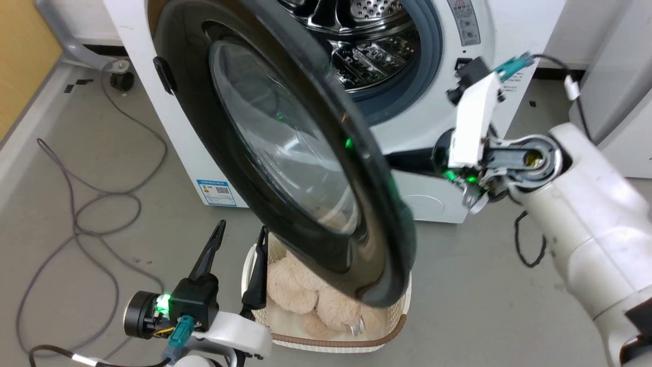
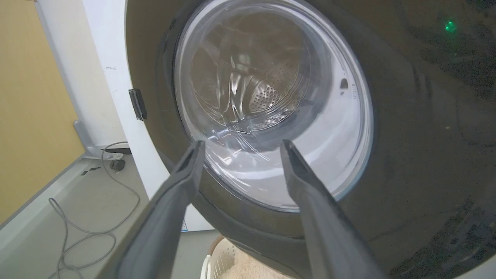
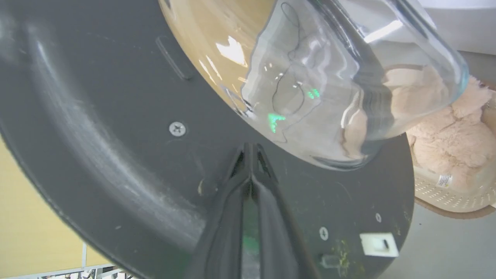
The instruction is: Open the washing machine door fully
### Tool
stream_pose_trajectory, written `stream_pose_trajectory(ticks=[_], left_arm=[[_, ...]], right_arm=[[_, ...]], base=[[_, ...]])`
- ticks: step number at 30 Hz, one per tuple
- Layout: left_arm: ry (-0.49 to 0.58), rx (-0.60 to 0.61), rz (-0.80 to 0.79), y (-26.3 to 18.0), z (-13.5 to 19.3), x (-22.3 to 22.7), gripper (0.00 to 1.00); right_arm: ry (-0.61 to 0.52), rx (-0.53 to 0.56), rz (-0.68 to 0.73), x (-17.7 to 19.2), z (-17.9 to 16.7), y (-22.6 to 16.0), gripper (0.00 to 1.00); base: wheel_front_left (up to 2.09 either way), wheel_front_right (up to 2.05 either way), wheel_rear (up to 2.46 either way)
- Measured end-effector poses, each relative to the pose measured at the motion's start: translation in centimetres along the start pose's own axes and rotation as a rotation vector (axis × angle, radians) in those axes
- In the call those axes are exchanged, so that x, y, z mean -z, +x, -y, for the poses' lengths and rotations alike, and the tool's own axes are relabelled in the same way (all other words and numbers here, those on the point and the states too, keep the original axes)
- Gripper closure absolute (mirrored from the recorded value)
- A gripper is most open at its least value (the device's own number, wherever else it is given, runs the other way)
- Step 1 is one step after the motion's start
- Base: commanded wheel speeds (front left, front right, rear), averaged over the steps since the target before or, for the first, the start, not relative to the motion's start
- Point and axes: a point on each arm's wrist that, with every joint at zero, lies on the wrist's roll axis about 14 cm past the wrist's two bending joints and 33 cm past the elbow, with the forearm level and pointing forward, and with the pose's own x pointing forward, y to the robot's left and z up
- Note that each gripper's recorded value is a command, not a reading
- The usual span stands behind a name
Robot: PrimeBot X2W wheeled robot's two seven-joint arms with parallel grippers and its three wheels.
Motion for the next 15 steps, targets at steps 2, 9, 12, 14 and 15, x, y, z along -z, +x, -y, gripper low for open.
stream_pose_trajectory(ticks=[2, 9, 12, 14, 15], left_arm=[[0.0, 0.0, -0.003, -0.2, 0.0, 0.1, 0.0], [0.001, -0.002, -0.026, -0.9, -0.1, 0.7, 0.0], [0.001, -0.003, -0.028, -1.0, -0.1, 0.7, 0.0], [0.001, -0.003, -0.031, -1.0, -0.1, 0.8, 0.0], [0.001, -0.004, -0.032, -1.0, -0.1, 0.9, 0.0]], right_arm=[[-0.004, -0.021, -0.02, 0.7, -0.6, 0.4, 1.0], [-0.023, -0.088, -0.088, 3.2, -2.4, 1.5, 1.0], [-0.029, -0.114, -0.124, 4.3, -3.0, 1.9, 1.0], [-0.035, -0.129, -0.143, 5.0, -3.4, 2.0, 1.0], [-0.037, -0.136, -0.152, 5.3, -3.5, 2.1, 1.0]], base=[[0.0, 0.0, 0.0], [0.0, 0.0, 0.0], [0.0, 0.0, 0.0], [0.0, 0.0, 0.0], [0.0, 0.0, 0.0]])
